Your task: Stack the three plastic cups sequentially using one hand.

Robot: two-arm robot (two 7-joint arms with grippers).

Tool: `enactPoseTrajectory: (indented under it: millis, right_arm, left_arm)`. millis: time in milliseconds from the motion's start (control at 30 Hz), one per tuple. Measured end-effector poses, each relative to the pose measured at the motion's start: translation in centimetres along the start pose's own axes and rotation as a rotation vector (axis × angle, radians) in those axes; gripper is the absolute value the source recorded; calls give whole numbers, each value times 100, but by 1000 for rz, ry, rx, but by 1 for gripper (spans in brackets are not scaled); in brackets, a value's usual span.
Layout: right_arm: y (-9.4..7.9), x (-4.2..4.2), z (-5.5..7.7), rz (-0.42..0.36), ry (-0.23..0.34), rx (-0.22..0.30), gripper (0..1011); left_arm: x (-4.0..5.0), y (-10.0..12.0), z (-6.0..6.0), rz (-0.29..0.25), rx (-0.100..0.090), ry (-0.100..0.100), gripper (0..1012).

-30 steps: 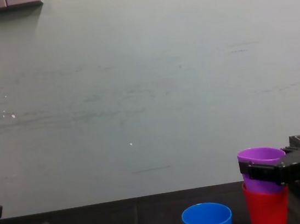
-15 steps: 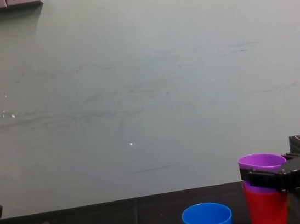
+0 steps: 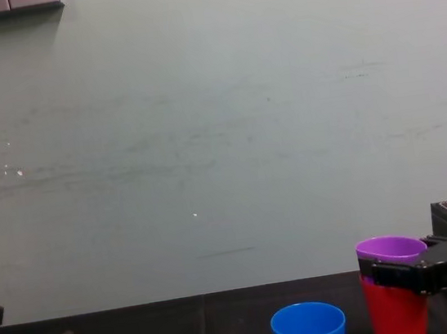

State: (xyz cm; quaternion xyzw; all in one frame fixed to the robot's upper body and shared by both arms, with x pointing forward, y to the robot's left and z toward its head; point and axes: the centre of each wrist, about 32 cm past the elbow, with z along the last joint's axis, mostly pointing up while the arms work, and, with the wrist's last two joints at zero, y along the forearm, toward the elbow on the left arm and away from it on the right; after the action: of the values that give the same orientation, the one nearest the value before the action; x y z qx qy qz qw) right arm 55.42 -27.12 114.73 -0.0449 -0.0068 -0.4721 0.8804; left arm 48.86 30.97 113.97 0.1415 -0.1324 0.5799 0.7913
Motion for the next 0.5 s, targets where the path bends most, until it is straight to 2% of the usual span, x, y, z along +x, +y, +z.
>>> enactPoseTrajectory:
  millis: [500]
  right_arm:
    - [2,-10,-28,0,6,-3,726]
  left_arm:
    - [0,0,0,0,0,0,1005]
